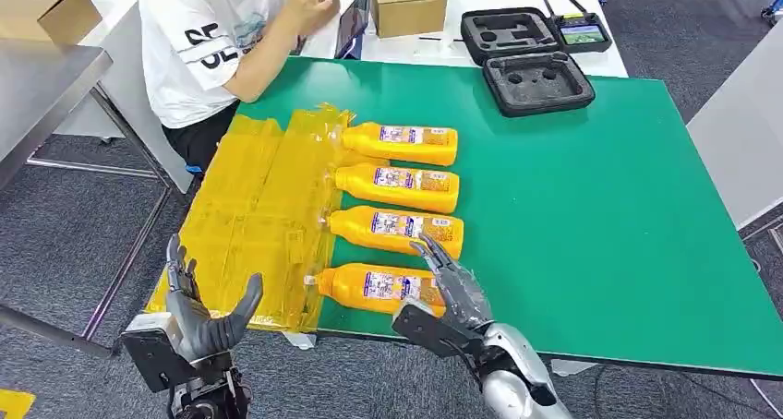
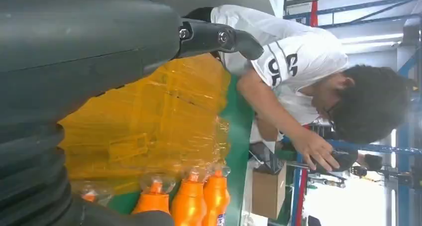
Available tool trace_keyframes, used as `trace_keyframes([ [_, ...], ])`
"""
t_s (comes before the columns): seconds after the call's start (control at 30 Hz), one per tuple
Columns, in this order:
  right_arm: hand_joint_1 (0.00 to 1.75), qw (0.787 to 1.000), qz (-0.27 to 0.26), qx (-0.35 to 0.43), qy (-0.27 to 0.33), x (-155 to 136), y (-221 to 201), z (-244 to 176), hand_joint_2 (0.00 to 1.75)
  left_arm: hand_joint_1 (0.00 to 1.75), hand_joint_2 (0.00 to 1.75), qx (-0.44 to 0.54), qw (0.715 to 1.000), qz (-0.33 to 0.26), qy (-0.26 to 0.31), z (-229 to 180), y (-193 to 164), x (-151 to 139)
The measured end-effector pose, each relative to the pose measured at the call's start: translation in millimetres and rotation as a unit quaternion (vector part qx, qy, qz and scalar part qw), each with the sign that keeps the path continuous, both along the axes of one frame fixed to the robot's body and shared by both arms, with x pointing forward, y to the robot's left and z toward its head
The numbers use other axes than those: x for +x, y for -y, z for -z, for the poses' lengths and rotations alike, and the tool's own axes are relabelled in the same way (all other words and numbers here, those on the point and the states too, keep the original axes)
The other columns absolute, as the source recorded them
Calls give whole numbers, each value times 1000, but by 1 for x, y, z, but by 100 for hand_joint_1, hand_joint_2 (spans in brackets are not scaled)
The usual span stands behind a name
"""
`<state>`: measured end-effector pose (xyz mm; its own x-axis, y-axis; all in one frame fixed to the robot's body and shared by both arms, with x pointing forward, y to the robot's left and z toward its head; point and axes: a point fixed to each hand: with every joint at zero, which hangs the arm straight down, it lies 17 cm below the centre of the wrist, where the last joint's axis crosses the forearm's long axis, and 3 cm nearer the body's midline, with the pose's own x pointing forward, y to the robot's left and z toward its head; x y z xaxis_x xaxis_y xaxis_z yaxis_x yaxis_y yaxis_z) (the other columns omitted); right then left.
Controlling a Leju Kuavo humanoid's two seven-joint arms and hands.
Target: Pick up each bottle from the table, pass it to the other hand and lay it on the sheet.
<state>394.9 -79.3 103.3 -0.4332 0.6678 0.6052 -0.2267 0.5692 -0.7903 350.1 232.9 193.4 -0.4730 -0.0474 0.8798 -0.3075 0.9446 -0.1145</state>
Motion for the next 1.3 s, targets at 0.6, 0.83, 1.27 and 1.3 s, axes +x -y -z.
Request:
trace_keyframes([
  [0.6,0,996,-23,-84,-29,3,19,48,175,0,175,-2,1000,25,1,10,11,12],
  [0.83,0,996,-23,-87,-28,4,20,49,175,0,175,-1,1000,25,0,11,11,12],
  [1.27,0,992,-21,-121,-18,15,33,57,175,0,175,1,999,31,-8,21,14,16],
  [1.3,0,992,-21,-122,-18,15,33,57,175,0,175,1,999,31,-8,21,14,16],
])
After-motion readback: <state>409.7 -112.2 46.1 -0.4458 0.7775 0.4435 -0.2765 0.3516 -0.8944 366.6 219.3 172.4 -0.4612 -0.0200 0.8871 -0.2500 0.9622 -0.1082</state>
